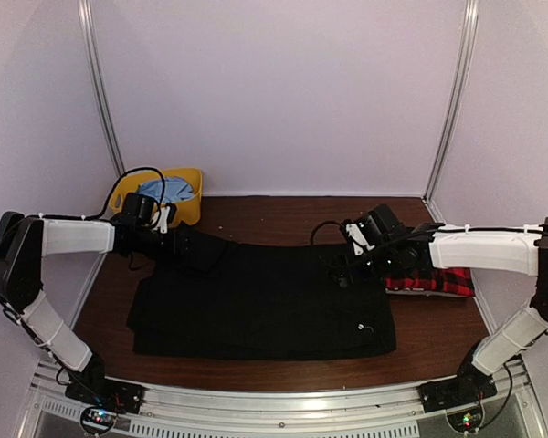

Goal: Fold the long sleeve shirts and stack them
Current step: Pick up the sleeve from the 1/3-folded shirt.

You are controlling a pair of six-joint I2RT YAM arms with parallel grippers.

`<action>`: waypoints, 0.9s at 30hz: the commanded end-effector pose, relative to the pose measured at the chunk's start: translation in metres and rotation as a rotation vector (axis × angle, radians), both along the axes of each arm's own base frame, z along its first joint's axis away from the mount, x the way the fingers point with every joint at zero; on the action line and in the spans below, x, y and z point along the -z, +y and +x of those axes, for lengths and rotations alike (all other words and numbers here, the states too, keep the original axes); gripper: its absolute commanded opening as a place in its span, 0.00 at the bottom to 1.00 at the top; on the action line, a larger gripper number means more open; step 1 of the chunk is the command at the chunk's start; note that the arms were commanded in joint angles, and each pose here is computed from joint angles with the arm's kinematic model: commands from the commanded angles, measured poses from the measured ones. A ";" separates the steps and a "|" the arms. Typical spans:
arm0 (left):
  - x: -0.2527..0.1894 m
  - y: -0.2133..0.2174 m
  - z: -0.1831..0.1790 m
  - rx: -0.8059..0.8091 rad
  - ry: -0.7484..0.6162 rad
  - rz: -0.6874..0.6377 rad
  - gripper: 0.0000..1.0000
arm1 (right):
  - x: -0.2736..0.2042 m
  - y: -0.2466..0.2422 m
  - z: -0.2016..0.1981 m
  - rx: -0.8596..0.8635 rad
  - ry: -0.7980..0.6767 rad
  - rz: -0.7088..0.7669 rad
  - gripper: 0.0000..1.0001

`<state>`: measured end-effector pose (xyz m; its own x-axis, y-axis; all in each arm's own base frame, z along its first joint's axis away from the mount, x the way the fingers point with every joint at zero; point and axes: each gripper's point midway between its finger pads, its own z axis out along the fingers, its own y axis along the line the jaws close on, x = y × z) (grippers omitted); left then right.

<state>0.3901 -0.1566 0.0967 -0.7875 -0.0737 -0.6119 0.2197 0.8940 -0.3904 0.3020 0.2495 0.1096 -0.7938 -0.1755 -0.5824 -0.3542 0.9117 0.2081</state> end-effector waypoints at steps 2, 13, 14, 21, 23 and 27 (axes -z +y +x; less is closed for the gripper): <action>-0.001 0.002 0.026 0.042 -0.020 0.003 0.68 | -0.008 0.006 0.010 -0.033 -0.009 0.034 0.84; 0.024 0.006 0.042 0.043 0.044 0.022 0.61 | -0.001 0.007 0.014 -0.058 0.030 0.040 0.83; 0.024 0.006 0.041 0.047 0.045 0.020 0.61 | 0.001 0.006 0.016 -0.057 0.035 0.038 0.83; 0.038 -0.001 0.035 0.081 0.071 -0.014 0.44 | -0.001 0.002 0.034 -0.049 0.028 0.033 0.83; 0.034 -0.003 0.035 0.087 0.065 -0.023 0.33 | -0.005 -0.001 0.043 -0.035 0.018 0.036 0.83; 0.017 -0.006 0.034 0.101 0.037 -0.047 0.11 | -0.013 -0.010 0.066 0.013 -0.016 0.037 0.83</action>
<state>0.4180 -0.1573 0.0579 -0.8476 -0.0212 -0.5303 0.2408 0.8751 -0.4197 0.3444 0.2447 0.1082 -0.8114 -0.1695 -0.5593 -0.3598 0.8991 0.2495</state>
